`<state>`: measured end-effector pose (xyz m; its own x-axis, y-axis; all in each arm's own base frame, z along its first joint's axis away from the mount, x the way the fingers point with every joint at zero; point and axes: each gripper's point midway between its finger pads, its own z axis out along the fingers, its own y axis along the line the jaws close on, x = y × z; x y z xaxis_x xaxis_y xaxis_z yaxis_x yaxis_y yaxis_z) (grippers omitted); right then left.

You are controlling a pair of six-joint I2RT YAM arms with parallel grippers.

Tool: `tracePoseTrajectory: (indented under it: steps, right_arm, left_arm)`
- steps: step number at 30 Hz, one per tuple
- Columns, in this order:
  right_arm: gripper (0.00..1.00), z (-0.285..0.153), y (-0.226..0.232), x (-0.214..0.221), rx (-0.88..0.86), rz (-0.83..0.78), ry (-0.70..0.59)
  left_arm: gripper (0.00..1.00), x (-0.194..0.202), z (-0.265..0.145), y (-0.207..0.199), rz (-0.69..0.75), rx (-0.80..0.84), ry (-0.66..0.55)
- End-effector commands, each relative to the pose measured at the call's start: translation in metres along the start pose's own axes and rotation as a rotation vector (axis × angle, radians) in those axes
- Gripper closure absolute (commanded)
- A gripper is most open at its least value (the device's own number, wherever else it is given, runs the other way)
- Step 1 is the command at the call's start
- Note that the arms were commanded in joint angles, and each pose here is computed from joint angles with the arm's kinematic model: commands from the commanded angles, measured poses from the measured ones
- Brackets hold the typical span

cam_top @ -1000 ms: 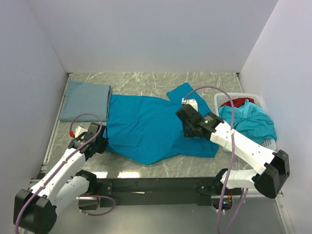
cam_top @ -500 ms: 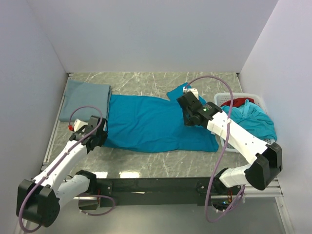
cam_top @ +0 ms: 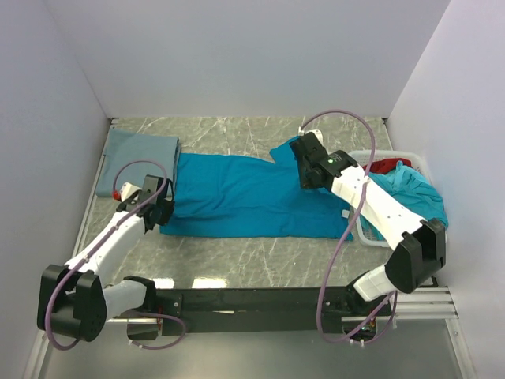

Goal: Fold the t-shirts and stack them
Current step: Fold the tshirt

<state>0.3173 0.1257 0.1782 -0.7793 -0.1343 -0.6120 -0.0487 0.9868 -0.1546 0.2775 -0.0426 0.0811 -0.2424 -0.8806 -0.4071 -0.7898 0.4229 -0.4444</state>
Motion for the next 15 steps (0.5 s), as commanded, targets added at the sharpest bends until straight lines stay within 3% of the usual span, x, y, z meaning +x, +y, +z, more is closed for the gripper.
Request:
tracePoseTrajectory:
  steps: [1,11,12,14,15]
  right_arm:
    - [1.00,-0.001,0.001,-0.024,-0.015,0.005,-0.052]
    - [1.00,0.021,0.005,-0.033,-0.001,-0.003,-0.017]
    - [0.99,0.022,0.005,-0.035,0.000,0.001,-0.020]
    - [0.99,0.027,0.007,-0.034,-0.006,0.002,-0.009]
    - [0.99,0.030,0.006,-0.035,-0.004,0.006,-0.007]
  left_arm:
    - [1.00,-0.015,-0.002,-0.025,-0.004,0.054,-0.040]
    - [0.99,-0.021,0.013,-0.033,0.025,0.020,-0.050]
    - [0.96,-0.022,0.015,-0.032,0.032,0.013,-0.052]
    - [0.67,-0.022,0.018,-0.036,0.060,0.018,-0.049]
    - [0.42,-0.023,0.018,-0.041,0.066,0.038,-0.051]
